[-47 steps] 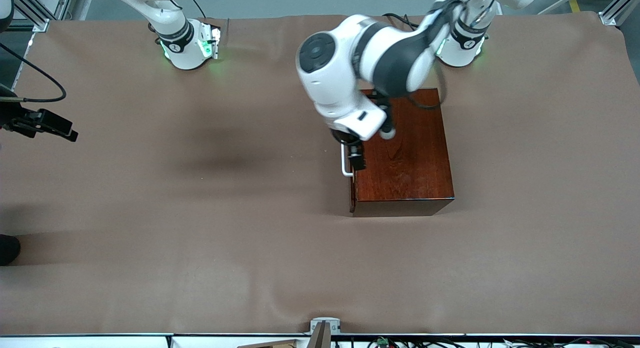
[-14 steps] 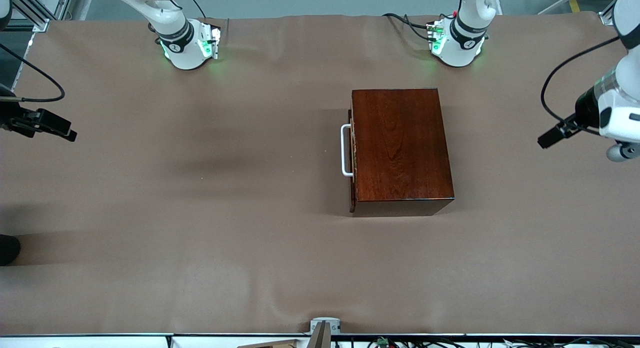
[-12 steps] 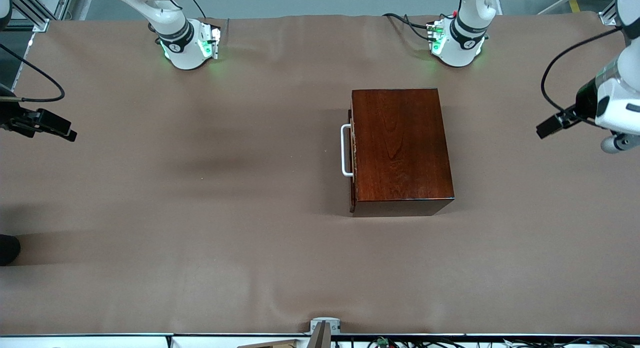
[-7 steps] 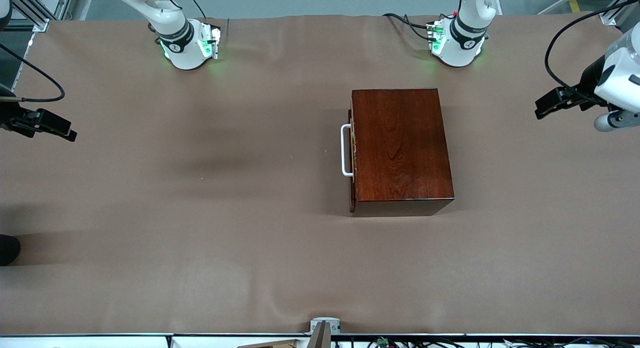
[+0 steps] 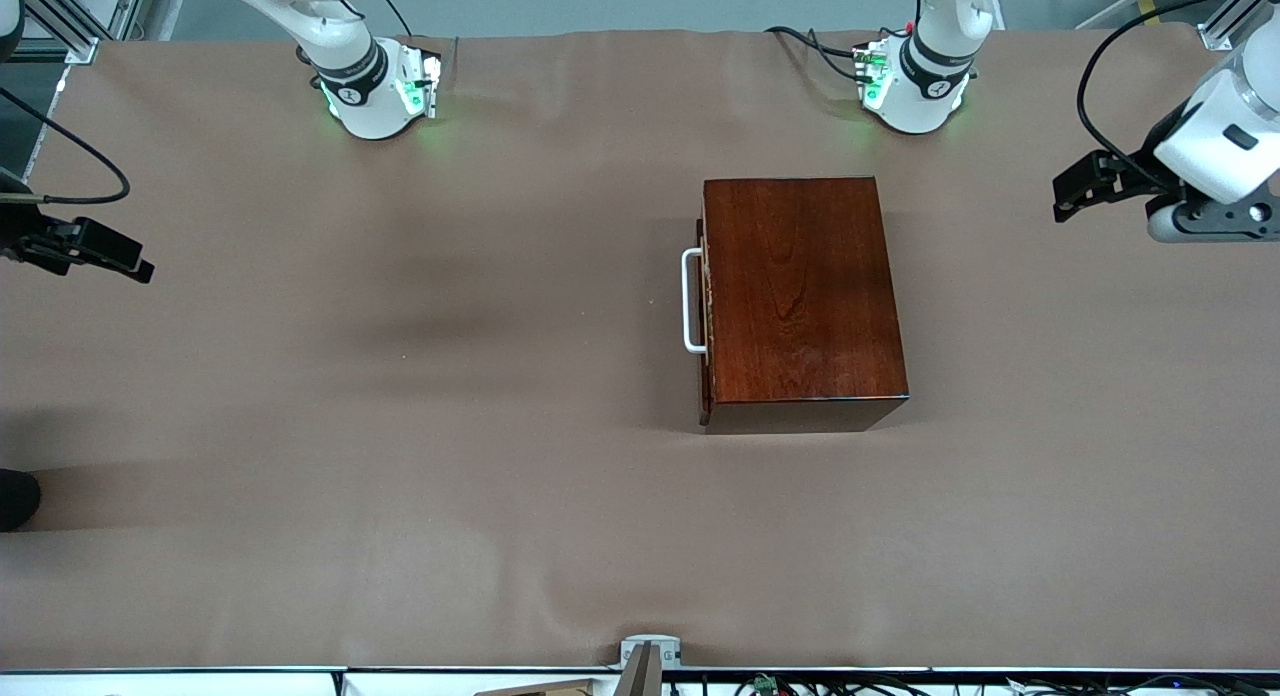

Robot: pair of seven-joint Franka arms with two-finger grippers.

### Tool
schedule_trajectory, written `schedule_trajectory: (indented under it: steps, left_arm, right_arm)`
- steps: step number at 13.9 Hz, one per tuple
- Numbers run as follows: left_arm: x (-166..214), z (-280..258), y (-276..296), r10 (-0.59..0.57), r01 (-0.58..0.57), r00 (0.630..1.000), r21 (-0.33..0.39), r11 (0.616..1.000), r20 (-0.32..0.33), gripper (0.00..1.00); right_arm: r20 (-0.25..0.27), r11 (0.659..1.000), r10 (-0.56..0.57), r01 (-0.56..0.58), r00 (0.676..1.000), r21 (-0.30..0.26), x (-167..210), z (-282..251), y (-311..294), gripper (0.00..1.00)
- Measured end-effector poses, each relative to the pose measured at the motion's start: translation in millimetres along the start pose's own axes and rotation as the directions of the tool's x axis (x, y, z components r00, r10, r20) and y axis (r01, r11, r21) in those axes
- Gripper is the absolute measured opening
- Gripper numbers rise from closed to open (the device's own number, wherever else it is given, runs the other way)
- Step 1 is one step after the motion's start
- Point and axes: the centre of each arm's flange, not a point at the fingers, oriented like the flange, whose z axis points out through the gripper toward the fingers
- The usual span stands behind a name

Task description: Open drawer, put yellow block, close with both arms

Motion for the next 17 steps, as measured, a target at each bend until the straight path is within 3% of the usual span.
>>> schedule_trajectory:
  steps: [4, 17]
  left_arm:
    - [-1.3, -1.7, -1.5, 0.064, -0.064, 0.998, 0.0, 0.998, 0.004, 1.0]
    - [3.2, 1.1, 1.4, 0.065, -0.065, 0.998, 0.0, 0.998, -0.002, 1.0]
  right_arm:
    - [0.0, 1.0, 0.0, 0.0, 1.0, 0.0, 0.0, 0.0, 0.0, 1.0]
    - [0.0, 1.0, 0.0, 0.0, 1.0, 0.0, 0.0, 0.0, -0.2, 1.0]
